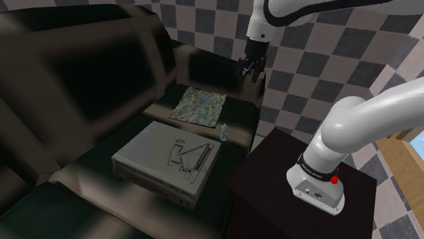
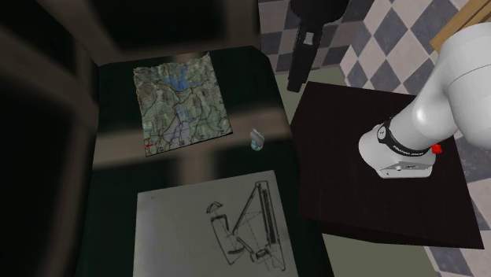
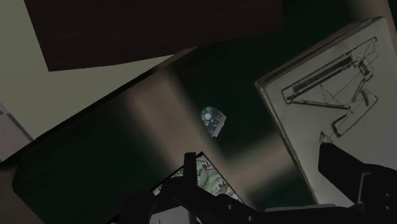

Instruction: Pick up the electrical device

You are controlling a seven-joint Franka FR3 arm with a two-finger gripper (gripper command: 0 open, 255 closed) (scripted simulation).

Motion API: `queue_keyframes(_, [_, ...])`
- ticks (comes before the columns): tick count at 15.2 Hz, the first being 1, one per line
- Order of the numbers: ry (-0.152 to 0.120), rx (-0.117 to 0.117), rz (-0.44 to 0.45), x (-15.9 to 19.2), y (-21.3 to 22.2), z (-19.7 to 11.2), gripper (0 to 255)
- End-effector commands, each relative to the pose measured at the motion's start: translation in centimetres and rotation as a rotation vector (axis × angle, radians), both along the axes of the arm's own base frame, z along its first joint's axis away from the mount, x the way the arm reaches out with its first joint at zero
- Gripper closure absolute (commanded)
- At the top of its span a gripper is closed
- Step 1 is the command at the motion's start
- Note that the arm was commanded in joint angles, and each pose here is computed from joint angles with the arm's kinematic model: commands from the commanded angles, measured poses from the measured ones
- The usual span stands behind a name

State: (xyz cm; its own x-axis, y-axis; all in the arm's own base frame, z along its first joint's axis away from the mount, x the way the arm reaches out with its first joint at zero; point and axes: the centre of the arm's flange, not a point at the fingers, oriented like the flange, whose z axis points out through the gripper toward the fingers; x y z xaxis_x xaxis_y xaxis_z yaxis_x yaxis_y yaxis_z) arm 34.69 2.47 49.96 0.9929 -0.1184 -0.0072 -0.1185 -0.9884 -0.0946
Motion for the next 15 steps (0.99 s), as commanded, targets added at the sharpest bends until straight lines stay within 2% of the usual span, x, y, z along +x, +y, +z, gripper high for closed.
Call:
queue_keyframes(1, [0.011,-0.007,-0.011,0.7,0.5,-2.7,0])
queue_keyframes(15, [0.102,-0.055,-0.084,5.1,3.3,-20.8,0])
